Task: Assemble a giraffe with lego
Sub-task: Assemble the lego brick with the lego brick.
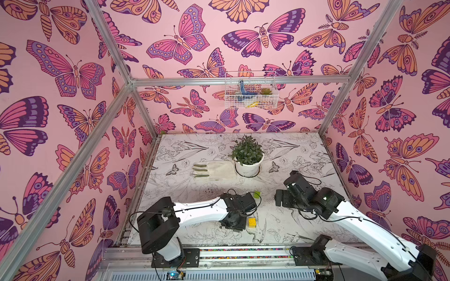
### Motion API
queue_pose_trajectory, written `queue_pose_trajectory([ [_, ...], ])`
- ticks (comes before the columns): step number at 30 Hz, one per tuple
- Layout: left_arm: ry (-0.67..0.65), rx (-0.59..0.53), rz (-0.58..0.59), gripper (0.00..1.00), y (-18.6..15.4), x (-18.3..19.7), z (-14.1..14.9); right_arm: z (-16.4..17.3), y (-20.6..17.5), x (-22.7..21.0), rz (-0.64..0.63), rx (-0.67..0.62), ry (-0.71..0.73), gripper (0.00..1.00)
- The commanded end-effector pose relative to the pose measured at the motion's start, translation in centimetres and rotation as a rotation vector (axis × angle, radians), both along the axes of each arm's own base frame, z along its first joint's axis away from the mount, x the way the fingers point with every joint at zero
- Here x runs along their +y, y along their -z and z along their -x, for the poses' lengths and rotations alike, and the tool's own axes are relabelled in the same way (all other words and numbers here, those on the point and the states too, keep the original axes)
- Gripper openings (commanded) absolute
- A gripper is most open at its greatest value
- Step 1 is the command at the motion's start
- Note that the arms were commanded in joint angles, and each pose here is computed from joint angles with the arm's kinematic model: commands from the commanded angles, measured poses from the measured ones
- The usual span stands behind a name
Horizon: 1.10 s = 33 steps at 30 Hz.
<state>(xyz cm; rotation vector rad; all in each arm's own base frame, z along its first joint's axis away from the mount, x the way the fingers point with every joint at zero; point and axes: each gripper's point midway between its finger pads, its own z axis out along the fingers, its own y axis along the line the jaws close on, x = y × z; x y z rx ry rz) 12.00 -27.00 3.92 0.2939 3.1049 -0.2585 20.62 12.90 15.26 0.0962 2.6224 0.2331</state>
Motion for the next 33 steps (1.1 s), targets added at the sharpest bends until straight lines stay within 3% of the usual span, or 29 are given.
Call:
queue_pose_trajectory([
  [1, -0.025, 0.039, -0.158, 0.27, 5.2, 3.6, 1.0, -0.5, -1.0, 0.4, 0.008, -0.028, -0.059, 0.99],
  [13, -0.096, -0.045, -0.207, 0.27, 5.2, 3.5, -1.0, -0.5, -0.4, 0.0, -0.010, 0.011, -0.027, 0.99],
  [27, -0.174, -0.054, -0.292, 0.28, 4.8, 5.8, -0.6, -0.2, 0.3, 0.2, -0.008, 0.030, -0.048, 0.99],
  [29, -0.177, -0.056, -0.289, 0.31, 4.7, 5.8, -0.6, -0.3, 0.2, 0.3, -0.005, 0.030, -0.056, 0.99],
  [33, -0.181, -0.075, -0.264, 0.50, 4.0, 5.5, -1.0, -0.4, 0.0, 0.4, 0.004, 0.026, -0.071, 0.99],
])
